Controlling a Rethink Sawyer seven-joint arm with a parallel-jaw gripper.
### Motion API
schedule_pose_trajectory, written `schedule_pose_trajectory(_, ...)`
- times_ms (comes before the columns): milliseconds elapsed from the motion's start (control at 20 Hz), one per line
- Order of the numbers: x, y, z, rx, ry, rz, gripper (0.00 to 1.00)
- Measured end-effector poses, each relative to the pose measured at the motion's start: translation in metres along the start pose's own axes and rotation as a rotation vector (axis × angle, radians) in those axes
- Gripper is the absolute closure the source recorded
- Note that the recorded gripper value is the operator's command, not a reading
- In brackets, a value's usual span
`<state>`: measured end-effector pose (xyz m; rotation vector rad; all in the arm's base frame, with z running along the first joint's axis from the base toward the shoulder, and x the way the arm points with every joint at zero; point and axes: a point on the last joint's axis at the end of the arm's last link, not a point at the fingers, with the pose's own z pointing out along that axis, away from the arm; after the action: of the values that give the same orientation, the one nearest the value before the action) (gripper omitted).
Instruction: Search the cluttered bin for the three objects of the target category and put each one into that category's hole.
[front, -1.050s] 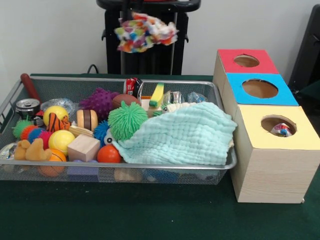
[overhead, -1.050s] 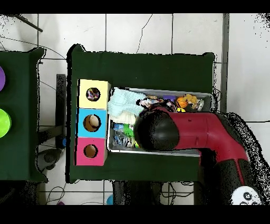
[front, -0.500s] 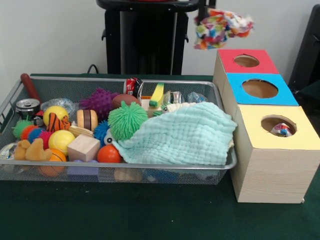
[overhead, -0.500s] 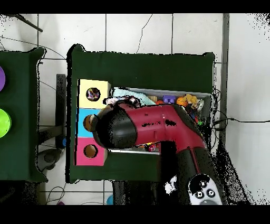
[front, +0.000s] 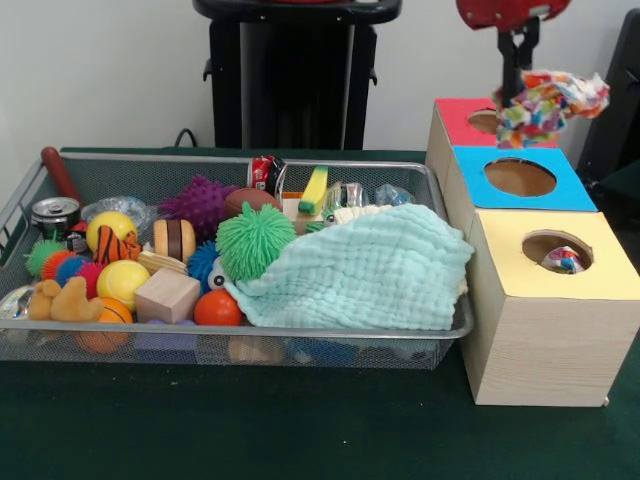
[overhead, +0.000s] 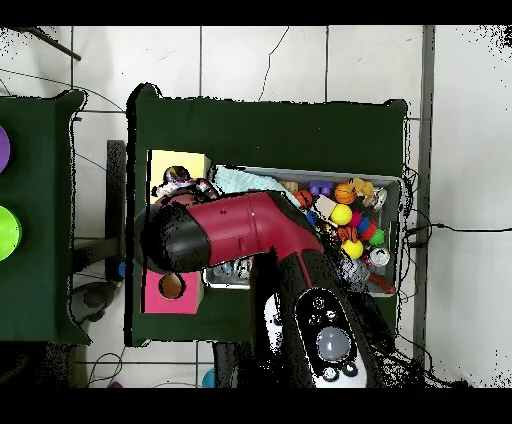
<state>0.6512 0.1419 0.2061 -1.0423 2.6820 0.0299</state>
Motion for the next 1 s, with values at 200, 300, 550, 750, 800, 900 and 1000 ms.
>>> schedule_pose_trajectory(200,-0.013,0.009,0.018,0.022,-0.085,-0.009,1.0)
schedule_pose_trajectory(300,-0.017,0.011,0.024,0.028,-0.112,-0.009,1.0)
schedule_pose_trajectory(550,-0.024,0.019,0.041,0.037,-0.171,-0.01,1.0)
schedule_pose_trajectory(750,-0.023,0.022,0.046,0.031,-0.168,-0.009,1.0)
schedule_pose_trajectory(800,-0.022,0.022,0.048,0.029,-0.166,-0.008,1.0)
schedule_pose_trajectory(900,-0.019,0.022,0.052,0.025,-0.159,-0.004,1.0)
schedule_pose_trajectory(1000,-0.015,0.022,0.058,0.017,-0.151,0.0,1.0)
